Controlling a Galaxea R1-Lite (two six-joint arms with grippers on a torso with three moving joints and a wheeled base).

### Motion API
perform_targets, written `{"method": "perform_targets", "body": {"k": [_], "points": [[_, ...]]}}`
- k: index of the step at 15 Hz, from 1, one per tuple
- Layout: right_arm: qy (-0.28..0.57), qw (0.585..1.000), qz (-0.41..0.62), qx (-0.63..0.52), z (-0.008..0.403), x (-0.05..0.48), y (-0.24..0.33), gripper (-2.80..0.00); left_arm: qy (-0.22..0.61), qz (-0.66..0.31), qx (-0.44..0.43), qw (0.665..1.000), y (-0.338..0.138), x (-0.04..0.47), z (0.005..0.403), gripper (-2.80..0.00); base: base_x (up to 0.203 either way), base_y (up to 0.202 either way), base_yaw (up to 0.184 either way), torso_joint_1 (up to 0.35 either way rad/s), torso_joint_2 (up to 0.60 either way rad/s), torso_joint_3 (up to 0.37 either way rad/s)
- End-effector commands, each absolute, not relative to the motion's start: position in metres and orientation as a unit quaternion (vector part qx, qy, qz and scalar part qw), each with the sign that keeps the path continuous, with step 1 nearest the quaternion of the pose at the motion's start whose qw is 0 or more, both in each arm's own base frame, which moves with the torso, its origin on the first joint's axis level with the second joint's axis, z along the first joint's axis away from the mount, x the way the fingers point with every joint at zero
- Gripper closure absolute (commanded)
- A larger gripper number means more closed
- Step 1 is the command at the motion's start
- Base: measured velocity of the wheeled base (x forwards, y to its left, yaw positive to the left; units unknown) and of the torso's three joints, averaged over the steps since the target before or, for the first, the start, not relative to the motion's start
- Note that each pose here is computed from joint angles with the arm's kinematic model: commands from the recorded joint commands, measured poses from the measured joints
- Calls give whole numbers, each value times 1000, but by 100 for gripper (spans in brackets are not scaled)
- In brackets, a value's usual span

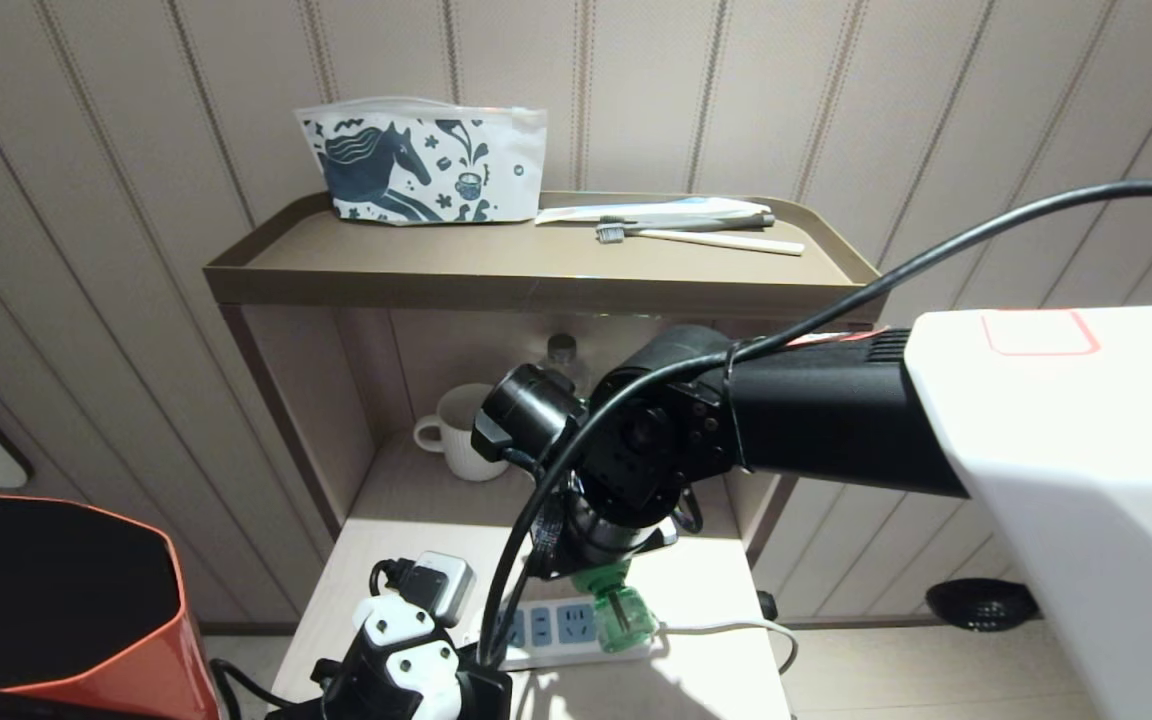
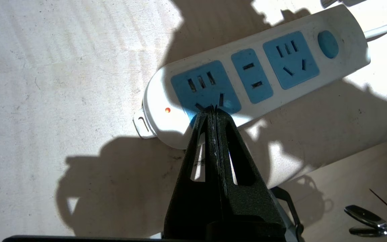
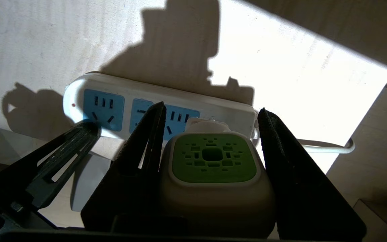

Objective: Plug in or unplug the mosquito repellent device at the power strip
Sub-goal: Place the mosquito repellent liquid on the table

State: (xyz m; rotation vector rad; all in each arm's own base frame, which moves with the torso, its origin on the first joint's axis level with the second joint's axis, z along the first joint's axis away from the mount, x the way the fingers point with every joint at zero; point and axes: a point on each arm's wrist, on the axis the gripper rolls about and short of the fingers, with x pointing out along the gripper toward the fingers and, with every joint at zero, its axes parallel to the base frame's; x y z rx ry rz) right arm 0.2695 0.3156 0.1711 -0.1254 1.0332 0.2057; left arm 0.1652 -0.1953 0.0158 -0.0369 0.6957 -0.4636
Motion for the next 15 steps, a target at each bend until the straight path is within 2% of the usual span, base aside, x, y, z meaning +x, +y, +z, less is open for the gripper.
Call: {"method": "perform_targets", "body": {"k": [1,9,15], "points": [[487,866,99,-52,181,266,311,0,314,-231,-34,920,-196,166,28,0,0,0,0,0,0,0],[506,856,87,-59,181,258,307,0,236,-219,-61,945,-172,156,80,0,0,0,0,0,0,0],[512,852,88,-66,181,249,303,0,204,-162,-75,963,-116,141,124,0,0,0,0,0,0,0]]}}
